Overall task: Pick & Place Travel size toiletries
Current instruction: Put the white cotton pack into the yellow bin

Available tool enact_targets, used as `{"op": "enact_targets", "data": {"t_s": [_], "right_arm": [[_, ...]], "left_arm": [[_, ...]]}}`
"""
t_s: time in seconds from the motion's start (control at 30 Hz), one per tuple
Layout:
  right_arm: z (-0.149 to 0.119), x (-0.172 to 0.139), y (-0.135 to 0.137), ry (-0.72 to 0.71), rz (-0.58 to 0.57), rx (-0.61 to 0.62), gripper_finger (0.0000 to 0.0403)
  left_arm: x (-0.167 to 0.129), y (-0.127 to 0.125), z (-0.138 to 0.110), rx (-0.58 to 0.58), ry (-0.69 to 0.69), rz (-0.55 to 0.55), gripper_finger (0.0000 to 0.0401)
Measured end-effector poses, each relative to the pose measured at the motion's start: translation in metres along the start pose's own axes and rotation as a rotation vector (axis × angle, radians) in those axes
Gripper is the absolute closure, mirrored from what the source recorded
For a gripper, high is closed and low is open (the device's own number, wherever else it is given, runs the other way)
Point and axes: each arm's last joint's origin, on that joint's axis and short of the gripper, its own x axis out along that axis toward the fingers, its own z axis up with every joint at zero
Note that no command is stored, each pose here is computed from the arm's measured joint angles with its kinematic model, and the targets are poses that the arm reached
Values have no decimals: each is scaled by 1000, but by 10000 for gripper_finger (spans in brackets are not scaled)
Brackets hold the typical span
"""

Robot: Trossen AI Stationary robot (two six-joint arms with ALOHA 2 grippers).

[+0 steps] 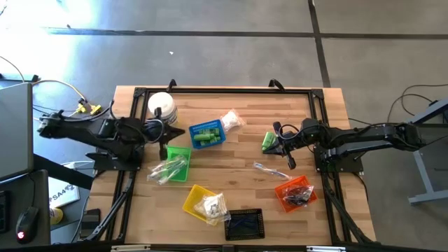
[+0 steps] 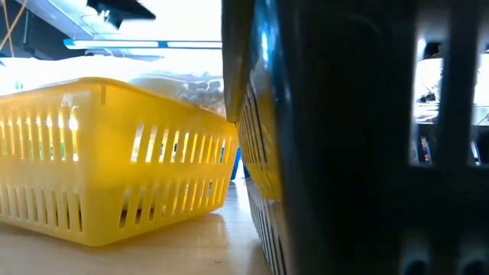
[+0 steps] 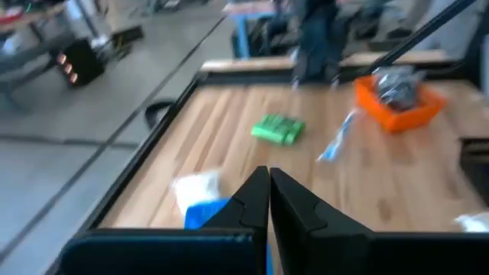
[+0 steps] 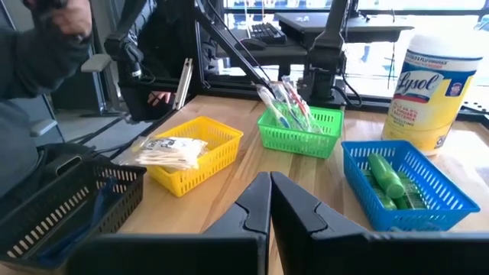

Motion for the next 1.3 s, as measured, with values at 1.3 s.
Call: {"op": "enact_targets", "data": {"t_s": [1.3], "right_arm": [[13, 5, -22, 19, -471, 90, 401]], "left_arm": [[-26, 15, -141, -235, -128, 134, 401]]}}
